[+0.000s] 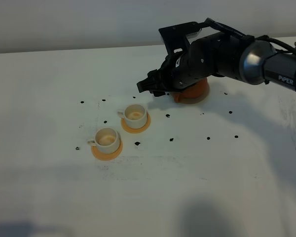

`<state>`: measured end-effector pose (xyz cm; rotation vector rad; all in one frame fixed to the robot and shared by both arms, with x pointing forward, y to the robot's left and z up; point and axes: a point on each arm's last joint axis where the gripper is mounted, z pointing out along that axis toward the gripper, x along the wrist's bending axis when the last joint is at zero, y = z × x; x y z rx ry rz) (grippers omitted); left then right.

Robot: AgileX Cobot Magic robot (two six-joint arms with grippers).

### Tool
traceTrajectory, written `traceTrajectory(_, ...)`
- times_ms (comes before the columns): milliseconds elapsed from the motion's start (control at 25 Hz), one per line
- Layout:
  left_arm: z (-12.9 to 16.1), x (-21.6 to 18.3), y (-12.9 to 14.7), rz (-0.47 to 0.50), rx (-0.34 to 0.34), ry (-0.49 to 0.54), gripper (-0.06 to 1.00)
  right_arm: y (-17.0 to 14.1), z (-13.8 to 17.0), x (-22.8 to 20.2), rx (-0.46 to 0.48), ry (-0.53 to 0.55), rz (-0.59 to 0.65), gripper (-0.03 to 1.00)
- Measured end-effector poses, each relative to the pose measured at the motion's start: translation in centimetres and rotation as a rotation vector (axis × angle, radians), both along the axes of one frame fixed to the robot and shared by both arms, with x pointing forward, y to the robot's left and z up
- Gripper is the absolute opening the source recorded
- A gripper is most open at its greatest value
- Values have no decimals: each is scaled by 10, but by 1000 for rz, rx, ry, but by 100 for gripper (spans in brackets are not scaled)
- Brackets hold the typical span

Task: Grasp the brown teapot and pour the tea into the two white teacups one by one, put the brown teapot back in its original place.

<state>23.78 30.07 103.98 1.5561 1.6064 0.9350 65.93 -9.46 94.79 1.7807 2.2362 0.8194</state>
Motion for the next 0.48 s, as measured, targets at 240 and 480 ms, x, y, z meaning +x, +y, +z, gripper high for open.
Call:
traceTrajectory(240, 0, 0, 0, 0, 0, 0, 22, 4, -9, 8, -3, 9, 2, 52)
traceTrajectory(480, 0, 0, 0, 0, 0, 0, 22, 4, -19, 8, -18, 39, 12, 52)
